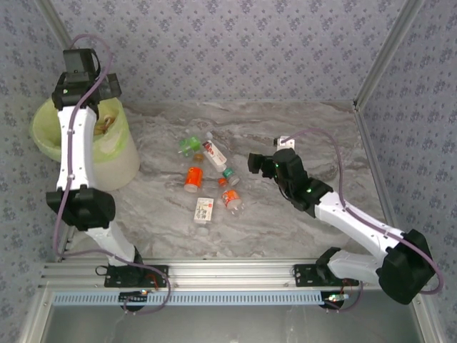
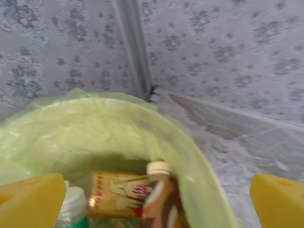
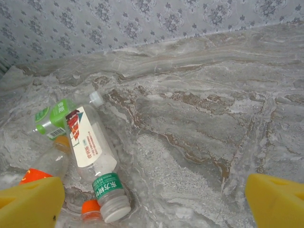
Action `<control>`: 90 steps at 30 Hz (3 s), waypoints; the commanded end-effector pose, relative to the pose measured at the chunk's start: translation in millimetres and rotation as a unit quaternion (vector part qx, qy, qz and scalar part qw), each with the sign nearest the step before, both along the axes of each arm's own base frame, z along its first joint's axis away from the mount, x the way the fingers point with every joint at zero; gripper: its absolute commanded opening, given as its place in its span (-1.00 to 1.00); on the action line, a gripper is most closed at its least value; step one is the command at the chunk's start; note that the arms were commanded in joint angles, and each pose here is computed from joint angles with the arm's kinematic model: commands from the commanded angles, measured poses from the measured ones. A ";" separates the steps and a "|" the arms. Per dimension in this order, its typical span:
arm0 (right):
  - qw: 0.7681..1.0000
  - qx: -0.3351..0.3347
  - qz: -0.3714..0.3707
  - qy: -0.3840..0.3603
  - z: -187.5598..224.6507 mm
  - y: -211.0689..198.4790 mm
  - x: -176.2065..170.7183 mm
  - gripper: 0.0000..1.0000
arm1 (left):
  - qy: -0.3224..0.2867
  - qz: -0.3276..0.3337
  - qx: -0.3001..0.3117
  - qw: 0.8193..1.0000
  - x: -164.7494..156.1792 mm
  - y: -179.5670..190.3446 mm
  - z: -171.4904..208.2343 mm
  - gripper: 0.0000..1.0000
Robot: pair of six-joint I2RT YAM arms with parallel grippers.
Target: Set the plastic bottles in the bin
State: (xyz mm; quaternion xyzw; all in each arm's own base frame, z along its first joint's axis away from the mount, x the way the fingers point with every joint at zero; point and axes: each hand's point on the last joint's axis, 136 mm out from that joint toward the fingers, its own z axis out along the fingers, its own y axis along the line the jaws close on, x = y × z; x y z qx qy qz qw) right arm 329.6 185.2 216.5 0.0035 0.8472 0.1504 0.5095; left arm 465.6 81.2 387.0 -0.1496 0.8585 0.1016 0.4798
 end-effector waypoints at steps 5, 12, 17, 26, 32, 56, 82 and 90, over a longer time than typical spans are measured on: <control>0.999 -0.015 0.008 0.035 -19.4 3.7 0.9 1.00 | -0.120 -0.090 -0.135 0.979 -20.8 -67.5 38.2 0.99; 0.995 -0.031 0.069 0.062 -39.9 22.2 -0.9 1.00 | -0.134 -0.195 -0.275 0.932 -49.4 -133.4 32.1 0.99; 0.981 -0.040 0.151 0.113 -59.8 52.5 -2.6 0.98 | -0.130 -0.270 -0.329 0.895 -74.4 -175.6 26.5 0.99; 0.959 -0.082 0.189 0.195 -98.2 88.8 14.2 0.77 | -0.093 -0.273 -0.321 0.902 -103.5 -181.1 -11.3 0.99; 0.946 -0.102 0.208 0.227 -116.8 115.2 30.3 0.69 | -0.058 -0.257 -0.302 0.916 -110.0 -174.7 -34.8 0.99; 0.946 -0.105 0.099 0.291 -181.3 91.7 62.5 0.20 | -0.048 -0.241 -0.283 0.927 -112.9 -167.0 -52.4 0.99; 0.986 -0.073 0.098 0.113 -95.3 42.1 16.8 -0.93 | -0.018 -0.291 -0.355 0.888 -94.6 -222.5 -64.6 0.99; 0.980 -0.027 0.191 0.049 -59.1 69.7 -4.8 -1.00 | -0.007 -0.350 -0.392 0.851 -86.3 -278.3 -60.9 0.99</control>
